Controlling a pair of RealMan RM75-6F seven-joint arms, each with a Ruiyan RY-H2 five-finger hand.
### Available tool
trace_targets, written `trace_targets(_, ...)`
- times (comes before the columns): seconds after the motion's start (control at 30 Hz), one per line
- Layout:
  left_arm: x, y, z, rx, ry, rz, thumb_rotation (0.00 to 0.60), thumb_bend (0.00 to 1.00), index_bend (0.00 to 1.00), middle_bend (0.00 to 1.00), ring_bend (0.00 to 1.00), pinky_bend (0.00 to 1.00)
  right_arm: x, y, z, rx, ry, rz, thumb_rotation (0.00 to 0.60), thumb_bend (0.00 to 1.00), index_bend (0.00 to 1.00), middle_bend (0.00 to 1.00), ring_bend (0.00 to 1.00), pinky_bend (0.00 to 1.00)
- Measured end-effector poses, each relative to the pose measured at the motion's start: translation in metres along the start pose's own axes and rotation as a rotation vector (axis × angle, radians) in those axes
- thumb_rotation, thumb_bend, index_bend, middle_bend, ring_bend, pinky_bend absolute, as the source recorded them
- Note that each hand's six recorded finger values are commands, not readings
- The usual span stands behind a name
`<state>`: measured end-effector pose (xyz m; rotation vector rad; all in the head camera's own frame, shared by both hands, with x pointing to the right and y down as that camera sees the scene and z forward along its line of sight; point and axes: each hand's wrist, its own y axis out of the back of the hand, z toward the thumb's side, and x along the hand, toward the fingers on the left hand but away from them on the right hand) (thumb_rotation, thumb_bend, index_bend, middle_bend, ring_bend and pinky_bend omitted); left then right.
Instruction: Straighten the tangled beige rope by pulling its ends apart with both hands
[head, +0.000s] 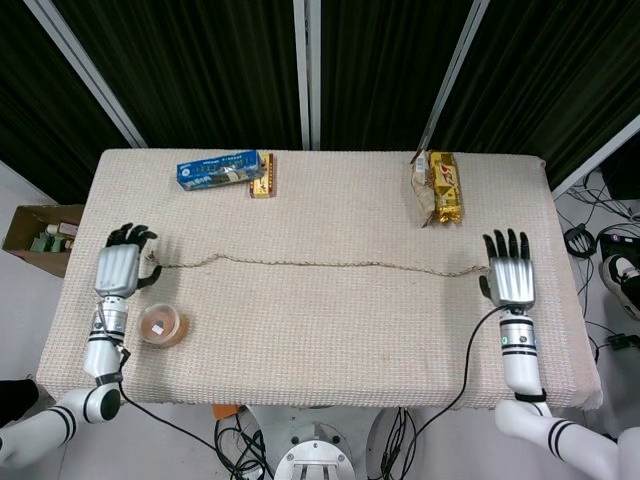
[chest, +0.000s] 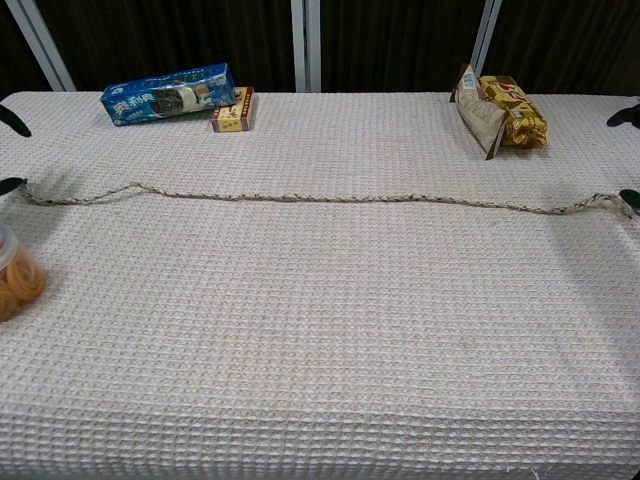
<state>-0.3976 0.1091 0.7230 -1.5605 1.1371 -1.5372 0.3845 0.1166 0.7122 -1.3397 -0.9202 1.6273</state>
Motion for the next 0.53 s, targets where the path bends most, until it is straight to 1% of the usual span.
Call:
trace_targets(0.07, -0.005, 0.014, -0.008, -0.011, 0.01, 0.028, 0.6, 0.27, 0.28, 0.19, 0.09, 0.14, 0.006, 0.016, -0.008, -0.022, -0.005, -0.033, 0.6, 0.27, 0.15, 0.12, 0.0, 0.0)
trace_targets(0.1, -0.007, 0.02, -0.012, -0.015, 0.014, 0.04, 0.6, 0.27, 0.28, 0.19, 0.09, 0.14, 0.01, 0.028, -0.015, -0.038, -0.008, -0.053, 0.6, 0.28, 0.15, 0.12, 0.0, 0.0)
trace_targets(0.2, -0.019, 0.043, -0.026, -0.029, 0.032, 0.075, 0.6, 0.26, 0.28, 0.19, 0.09, 0.14, 0.021, 0.056, -0.035, -0.073, -0.001, -0.084, 0.6, 0.29, 0.15, 0.13, 0.0, 0.0)
trace_targets(0.33, -0.047, 0.072, -0.046, -0.054, 0.067, 0.125, 0.6, 0.24, 0.28, 0.19, 0.1, 0.14, 0.04, 0.088, -0.07, -0.096, 0.04, -0.087, 0.6, 0.3, 0.15, 0.14, 0.0, 0.0)
trace_targets(0.4, -0.066, 0.085, -0.057, -0.064, 0.086, 0.143, 0.6, 0.23, 0.28, 0.19, 0.1, 0.14, 0.058, 0.098, -0.088, -0.118, 0.055, -0.075, 0.6, 0.3, 0.15, 0.15, 0.0, 0.0)
trace_targets(0.43, -0.075, 0.09, -0.06, -0.069, 0.091, 0.145, 0.6, 0.22, 0.29, 0.19, 0.1, 0.14, 0.067, 0.099, -0.095, -0.13, 0.054, -0.068, 0.6, 0.3, 0.15, 0.15, 0.0, 0.0)
trace_targets(0.53, -0.104, 0.098, -0.066, -0.094, 0.102, 0.12, 0.6, 0.22, 0.29, 0.19, 0.1, 0.14, 0.095, 0.098, -0.11, -0.158, 0.035, -0.054, 0.6, 0.3, 0.15, 0.15, 0.0, 0.0)
